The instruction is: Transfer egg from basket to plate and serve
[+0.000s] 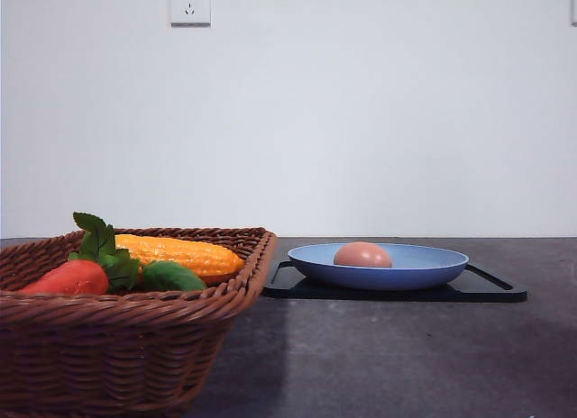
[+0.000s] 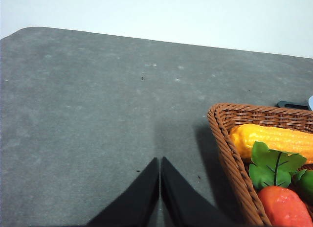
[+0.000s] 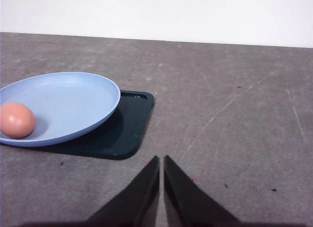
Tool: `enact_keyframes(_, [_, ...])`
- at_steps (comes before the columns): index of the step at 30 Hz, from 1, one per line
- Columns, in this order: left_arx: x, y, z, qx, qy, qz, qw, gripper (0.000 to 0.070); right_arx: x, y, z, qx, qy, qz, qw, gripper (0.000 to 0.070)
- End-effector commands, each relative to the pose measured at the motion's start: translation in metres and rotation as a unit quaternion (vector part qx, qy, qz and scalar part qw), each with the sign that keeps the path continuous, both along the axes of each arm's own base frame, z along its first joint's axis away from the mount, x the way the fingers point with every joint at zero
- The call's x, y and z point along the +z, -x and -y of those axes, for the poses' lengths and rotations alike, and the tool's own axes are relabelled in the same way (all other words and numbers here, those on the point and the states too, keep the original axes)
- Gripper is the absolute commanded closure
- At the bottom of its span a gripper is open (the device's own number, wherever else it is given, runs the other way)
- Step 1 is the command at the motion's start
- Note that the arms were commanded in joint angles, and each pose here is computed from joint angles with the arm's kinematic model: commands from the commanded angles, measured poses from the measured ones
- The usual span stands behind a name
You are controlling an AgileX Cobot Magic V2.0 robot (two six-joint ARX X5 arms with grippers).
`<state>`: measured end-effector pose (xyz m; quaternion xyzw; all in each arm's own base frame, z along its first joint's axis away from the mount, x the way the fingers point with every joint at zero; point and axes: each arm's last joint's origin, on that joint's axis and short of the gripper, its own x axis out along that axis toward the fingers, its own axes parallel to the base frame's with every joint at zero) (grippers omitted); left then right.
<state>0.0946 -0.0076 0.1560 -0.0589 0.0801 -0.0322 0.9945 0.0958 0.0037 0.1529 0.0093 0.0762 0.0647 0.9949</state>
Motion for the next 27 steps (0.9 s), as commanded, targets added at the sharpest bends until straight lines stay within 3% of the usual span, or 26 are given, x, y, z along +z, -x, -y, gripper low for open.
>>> enact_keyframes(1, [-0.0097,-0.0012,0.0001,-0.001,0.003,-0.015,1.000,0.0700,-0.0018,-0.0002,0.0000,-0.002,-0.008,-0.001,1.000,0.0700])
enact_keyframes(27, [-0.0097,-0.0012,0.0001,-0.001,0.003,-0.015,1.000,0.0700,-0.0018,-0.0002,0.0000,-0.002,-0.008,-0.001,1.000,0.0700])
